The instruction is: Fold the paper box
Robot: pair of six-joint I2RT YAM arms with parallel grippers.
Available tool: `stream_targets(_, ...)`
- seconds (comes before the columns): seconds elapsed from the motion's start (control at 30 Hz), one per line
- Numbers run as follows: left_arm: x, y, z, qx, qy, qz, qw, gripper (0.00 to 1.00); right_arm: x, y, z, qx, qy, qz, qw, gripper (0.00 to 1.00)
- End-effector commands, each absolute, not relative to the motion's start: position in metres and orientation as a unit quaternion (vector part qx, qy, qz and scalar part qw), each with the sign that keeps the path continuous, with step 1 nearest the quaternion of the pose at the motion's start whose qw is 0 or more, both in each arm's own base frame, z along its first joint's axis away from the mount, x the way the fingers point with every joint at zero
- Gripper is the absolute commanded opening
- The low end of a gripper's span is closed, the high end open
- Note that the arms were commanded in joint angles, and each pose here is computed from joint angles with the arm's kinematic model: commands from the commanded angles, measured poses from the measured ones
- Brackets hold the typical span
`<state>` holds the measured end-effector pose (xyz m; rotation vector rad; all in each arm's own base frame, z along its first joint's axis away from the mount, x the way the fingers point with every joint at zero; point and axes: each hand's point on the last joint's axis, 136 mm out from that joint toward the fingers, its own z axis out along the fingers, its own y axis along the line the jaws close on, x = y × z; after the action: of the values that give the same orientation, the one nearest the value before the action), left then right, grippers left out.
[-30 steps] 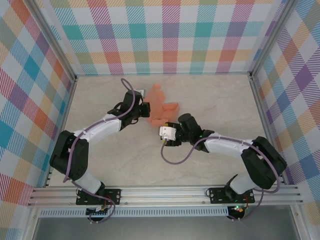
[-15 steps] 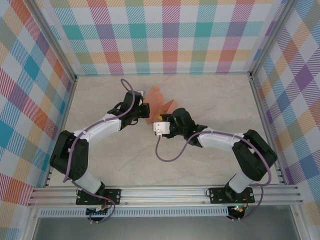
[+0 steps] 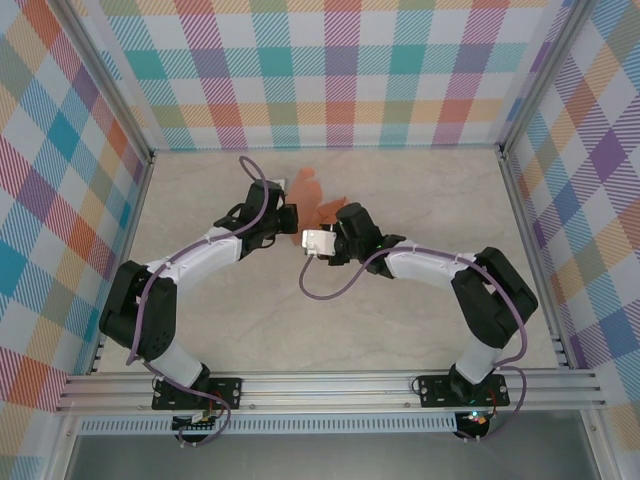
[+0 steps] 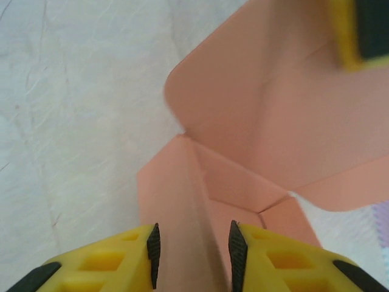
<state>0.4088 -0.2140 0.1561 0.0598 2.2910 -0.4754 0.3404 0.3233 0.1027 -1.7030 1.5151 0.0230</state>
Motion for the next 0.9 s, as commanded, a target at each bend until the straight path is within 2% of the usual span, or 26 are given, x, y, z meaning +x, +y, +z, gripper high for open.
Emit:
stream_targets(0.0,0.402,-0.214,0.149,0.037,0.91,-0.179,0.371,0.0,0.327,0.306,0.074,-0.671,0.651,0.037,0.354,0.37)
stream_targets(0.23,0.402,-0.213,0.143,0.059,0.911,-0.159,0.377,0.0,0.311,0.288,0.067,-0.643,0.693,0.074,0.317,0.37)
stream_targets(0.43,0.402,-0.219,0.139,0.068,0.91,-0.163,0.374,0.0,0.298,0.295,0.07,-0.634,0.705,0.122,0.293,0.3)
stream_targets(0.63,0.4,-0.219,0.137,0.071,0.91,-0.165,0.373,0.0,0.307,0.293,0.049,-0.606,0.743,0.119,0.256,0.28)
stream_targets(0.87,0.398,-0.223,0.135,0.073,0.909,-0.177,0.371,0.0,0.314,0.287,0.037,-0.545,0.809,0.134,0.176,0.25)
